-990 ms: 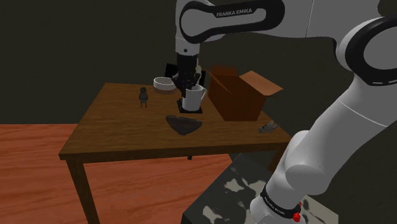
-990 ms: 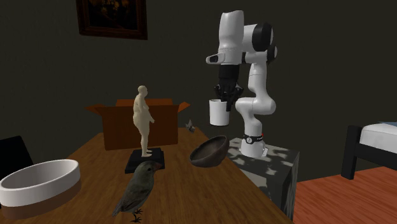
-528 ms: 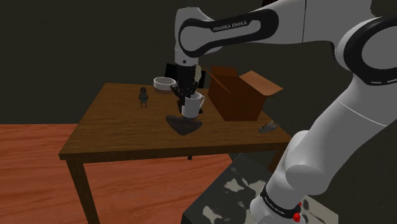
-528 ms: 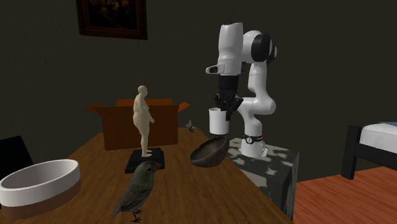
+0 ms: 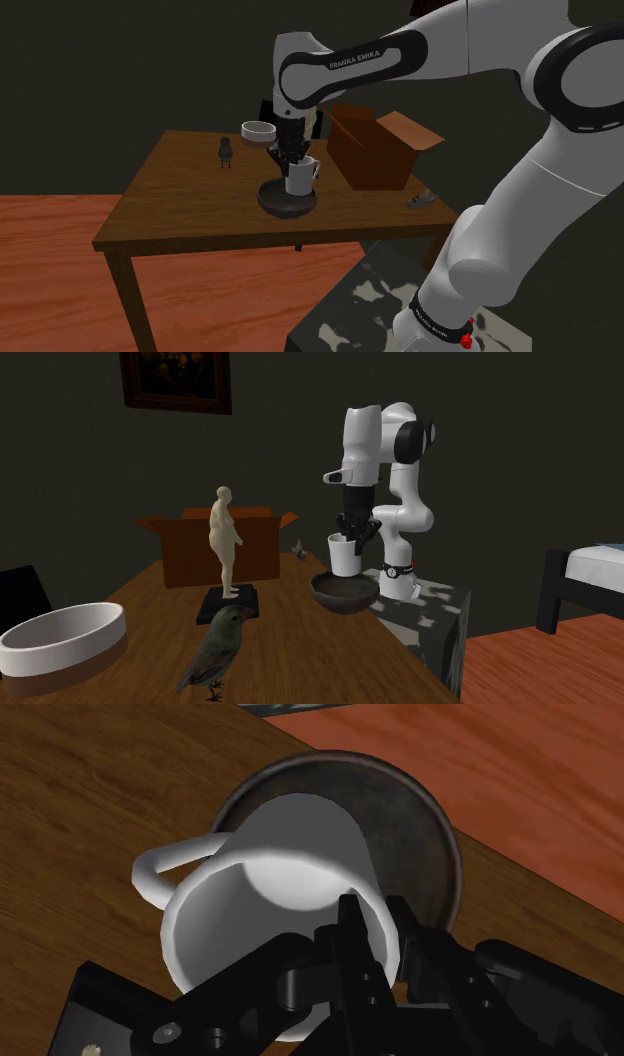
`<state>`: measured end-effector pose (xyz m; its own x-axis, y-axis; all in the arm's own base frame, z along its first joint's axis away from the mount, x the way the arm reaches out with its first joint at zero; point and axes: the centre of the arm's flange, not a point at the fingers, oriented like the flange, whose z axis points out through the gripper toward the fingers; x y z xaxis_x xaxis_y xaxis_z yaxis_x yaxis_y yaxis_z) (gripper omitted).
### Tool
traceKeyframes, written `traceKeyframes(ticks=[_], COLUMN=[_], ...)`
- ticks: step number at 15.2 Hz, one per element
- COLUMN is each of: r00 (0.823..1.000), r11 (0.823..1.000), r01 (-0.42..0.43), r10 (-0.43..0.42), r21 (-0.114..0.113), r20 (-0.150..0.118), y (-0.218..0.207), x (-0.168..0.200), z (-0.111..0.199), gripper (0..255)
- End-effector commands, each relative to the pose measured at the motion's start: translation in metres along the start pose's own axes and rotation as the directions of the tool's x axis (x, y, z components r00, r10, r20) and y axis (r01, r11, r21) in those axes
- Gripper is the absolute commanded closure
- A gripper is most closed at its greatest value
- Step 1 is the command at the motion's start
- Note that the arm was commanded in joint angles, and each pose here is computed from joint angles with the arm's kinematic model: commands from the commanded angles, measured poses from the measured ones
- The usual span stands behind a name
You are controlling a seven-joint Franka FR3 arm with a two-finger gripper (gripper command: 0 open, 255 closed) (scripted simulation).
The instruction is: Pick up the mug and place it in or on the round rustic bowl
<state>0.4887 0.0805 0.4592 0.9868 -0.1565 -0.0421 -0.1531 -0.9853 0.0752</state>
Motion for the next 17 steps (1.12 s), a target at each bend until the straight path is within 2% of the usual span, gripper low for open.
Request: traceKeyframes(ticks=[1, 5, 6, 11, 15, 17], r00=[1.0, 1.0, 1.0, 1.0, 1.0, 1.0], r11=[1.0, 1.0, 1.0, 1.0, 1.0, 1.0], r01=[0.0, 0.0, 0.0, 0.0, 0.0, 0.0], r10=[0.0, 0.0, 0.0, 0.0, 0.0, 0.0], r21=[0.0, 0.0, 0.0, 0.0, 0.0, 0.0], r20=[-0.001, -0.001, -0.001, -0.001, -0.001, -0.001], y=[0.0, 0.0, 0.0, -0.001, 0.0, 0.0], x=[0.0, 0.0, 0.0, 0.0, 0.0, 0.0], z=[0.002, 0.002, 0.002, 0.002, -0.048, -0.048], gripper=[255, 255, 0, 0, 0, 0])
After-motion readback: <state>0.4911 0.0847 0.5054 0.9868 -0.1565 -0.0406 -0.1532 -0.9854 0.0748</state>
